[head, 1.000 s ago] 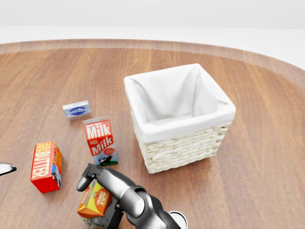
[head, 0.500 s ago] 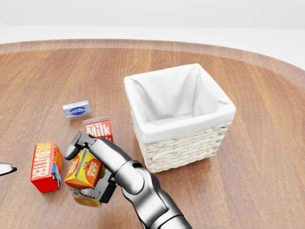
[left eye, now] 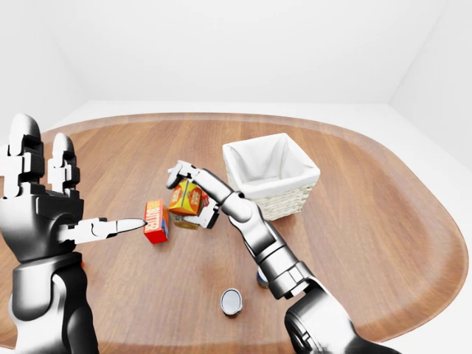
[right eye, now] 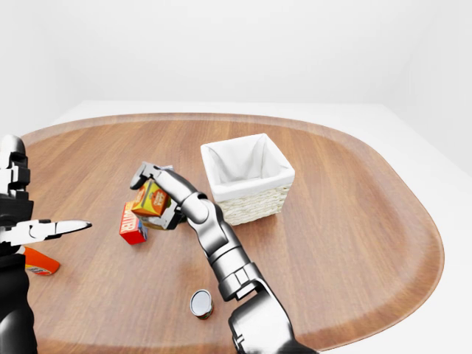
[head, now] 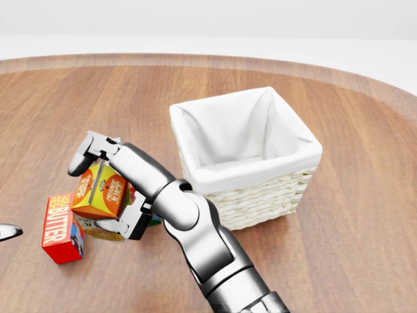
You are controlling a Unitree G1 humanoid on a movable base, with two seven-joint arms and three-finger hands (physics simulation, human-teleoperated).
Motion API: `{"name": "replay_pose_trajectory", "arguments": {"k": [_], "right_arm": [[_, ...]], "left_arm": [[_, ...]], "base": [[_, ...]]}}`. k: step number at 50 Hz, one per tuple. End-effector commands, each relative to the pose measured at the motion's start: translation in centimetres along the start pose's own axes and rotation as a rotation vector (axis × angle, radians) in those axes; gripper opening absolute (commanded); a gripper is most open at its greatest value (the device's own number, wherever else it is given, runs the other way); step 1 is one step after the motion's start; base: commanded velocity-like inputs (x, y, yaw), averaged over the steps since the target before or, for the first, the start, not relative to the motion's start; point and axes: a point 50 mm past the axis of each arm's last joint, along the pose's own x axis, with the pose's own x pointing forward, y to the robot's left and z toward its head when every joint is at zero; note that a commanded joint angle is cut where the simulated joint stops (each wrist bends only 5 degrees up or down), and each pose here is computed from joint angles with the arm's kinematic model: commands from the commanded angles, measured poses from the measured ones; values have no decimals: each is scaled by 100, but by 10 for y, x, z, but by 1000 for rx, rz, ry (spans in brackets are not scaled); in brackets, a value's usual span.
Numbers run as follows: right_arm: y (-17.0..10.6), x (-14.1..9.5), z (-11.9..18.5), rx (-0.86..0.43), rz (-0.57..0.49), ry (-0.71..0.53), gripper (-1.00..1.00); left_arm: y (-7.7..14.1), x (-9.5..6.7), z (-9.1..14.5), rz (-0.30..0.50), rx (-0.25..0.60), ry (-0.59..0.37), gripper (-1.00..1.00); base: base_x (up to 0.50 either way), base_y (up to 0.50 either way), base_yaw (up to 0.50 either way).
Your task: Pick up the orange juice, and put it in the basket.
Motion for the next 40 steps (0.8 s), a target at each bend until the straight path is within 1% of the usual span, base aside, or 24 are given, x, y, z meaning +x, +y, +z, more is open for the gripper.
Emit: {"name": "replay_pose_trajectory", "arguments": {"k": [1,12,22,29,40], "right_arm": [[-31,8,28,-72,-57,-79,-100],[-56,13,46,-95,-85,-112,-100],[-89,23,64,-118,-137,-123,-100],[-101,25,80,-123,-162,-151,-100],[-137,30,114,-119,-238,-178,-100]], "left_arm": [[0,0,-1,0,-1,6,100],[0,2,-7,1,-4,26,100],[0,1,-6,1,-5,25,100],[0,1,-7,0,-5,25,100],[0,1,-7,0,-5,25,100]], "base": [[0,0,0],[0,0,0],[0,0,0],[0,0,0],[0,0,0]]}}
